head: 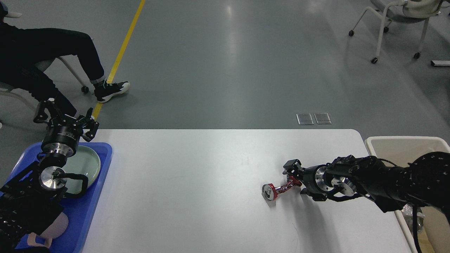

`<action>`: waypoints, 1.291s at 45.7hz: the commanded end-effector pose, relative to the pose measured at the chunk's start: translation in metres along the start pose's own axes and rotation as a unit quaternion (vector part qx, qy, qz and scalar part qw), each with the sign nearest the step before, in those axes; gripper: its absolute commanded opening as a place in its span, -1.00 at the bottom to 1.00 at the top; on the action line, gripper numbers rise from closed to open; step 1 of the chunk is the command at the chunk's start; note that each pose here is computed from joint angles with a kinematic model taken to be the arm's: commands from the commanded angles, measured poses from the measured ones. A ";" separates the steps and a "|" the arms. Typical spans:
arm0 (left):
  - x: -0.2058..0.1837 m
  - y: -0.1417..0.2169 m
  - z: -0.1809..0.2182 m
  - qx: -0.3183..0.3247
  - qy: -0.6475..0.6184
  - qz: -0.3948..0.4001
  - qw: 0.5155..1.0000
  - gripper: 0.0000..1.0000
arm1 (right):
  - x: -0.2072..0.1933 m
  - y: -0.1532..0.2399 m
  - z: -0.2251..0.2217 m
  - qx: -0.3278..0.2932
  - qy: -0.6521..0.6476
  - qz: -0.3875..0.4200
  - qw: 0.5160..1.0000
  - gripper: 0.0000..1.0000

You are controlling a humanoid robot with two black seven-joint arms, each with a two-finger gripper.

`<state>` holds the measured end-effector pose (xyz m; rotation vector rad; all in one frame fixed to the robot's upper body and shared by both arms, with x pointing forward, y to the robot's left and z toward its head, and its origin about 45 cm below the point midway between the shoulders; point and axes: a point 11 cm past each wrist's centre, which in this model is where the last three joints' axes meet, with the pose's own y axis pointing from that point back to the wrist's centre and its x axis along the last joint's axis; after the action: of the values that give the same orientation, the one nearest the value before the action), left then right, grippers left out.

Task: Tidy desktop
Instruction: 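Move the right gripper to the red crushed can and grasp it, then lift the red can and drop it into the beige bin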

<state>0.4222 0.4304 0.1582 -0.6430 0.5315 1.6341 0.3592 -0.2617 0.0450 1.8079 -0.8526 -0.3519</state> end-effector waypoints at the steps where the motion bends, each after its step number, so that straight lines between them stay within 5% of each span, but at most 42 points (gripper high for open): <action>1: 0.000 0.000 0.000 0.000 0.000 0.000 1.000 0.93 | -0.002 -0.001 0.000 0.000 0.001 -0.002 1.000 0.79; 10: 0.000 0.000 0.000 0.000 0.000 0.000 1.000 0.93 | -0.004 0.000 -0.003 0.001 0.006 -0.004 1.000 0.34; 22: 0.000 0.000 0.000 0.000 0.000 0.000 1.000 0.93 | -0.002 0.001 -0.006 0.005 0.003 -0.003 1.000 0.26; 26: 0.000 0.000 0.000 0.000 0.000 -0.001 1.000 0.93 | -0.003 0.001 -0.007 0.005 0.004 -0.008 1.000 -0.29; 45: 0.000 0.000 0.000 0.001 0.000 0.000 1.000 0.93 | 0.003 0.012 -0.023 0.016 0.013 -0.013 1.000 -0.40; 59: -0.001 0.000 -0.001 0.001 0.001 0.000 1.000 0.93 | 0.054 0.073 -0.049 0.050 -0.003 -0.003 0.999 -0.39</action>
<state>0.4222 0.4305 0.1582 -0.6429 0.5313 1.6343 0.3874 -0.2672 0.1037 1.8684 -0.8652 -0.3242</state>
